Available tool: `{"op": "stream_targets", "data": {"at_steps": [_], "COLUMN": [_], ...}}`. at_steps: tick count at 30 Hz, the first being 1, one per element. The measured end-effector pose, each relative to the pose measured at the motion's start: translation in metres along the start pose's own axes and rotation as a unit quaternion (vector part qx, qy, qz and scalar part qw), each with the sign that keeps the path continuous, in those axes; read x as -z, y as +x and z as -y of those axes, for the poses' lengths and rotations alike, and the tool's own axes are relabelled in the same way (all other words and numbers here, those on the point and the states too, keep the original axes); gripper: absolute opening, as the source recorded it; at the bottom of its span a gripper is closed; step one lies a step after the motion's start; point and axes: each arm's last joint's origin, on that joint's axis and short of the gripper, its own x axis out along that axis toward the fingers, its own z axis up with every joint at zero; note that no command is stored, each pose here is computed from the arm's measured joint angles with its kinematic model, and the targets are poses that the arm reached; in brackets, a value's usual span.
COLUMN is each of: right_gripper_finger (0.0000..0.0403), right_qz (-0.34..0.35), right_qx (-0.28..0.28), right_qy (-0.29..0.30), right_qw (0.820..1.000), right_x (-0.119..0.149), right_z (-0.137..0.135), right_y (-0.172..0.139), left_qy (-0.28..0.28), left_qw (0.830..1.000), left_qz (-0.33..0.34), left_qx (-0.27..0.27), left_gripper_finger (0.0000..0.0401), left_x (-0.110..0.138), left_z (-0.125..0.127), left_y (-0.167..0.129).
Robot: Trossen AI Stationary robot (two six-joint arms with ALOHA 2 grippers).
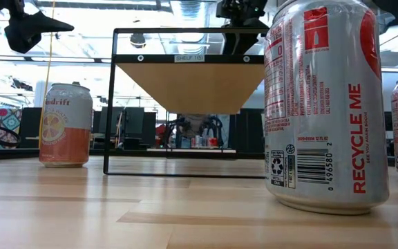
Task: Place canned beverage on shelf
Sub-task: Put the red soda can on the shelf aligned with the other red soda can
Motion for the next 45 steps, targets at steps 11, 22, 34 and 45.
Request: {"op": "stream_targets", "data": {"at_steps": [11, 22, 34, 45], "right_gripper_finger": [0.0272, 0.0273, 0.0321, 0.0308], "right_qz": [0.014, 0.013, 0.023, 0.053], "right_qx": [-0.002, -0.002, 0.007, 0.019], "right_qy": [0.014, 0.033, 0.038, 0.156], "right_qw": [1.000, 0.999, 0.999, 0.986], "right_x": [-0.001, 0.000, -0.003, -0.014], "right_z": [0.001, 0.002, 0.002, -0.018], "right_y": [0.000, 0.000, -0.001, -0.058], "left_qy": [-0.003, -0.013, -0.013, -0.013], "left_qw": [1.000, 1.000, 1.000, 1.000], "left_qz": [0.001, 0.003, 0.003, 0.004], "left_qx": [0.001, 0.003, 0.004, 0.003], "left_gripper_finger": [0.0251, 0.0251, 0.0251, 0.0251], "left_x": [0.000, -0.001, -0.001, -0.001], "left_z": [0.000, 0.001, 0.001, 0.001], "left_y": [0.000, 0.000, 0.000, 0.000]}}
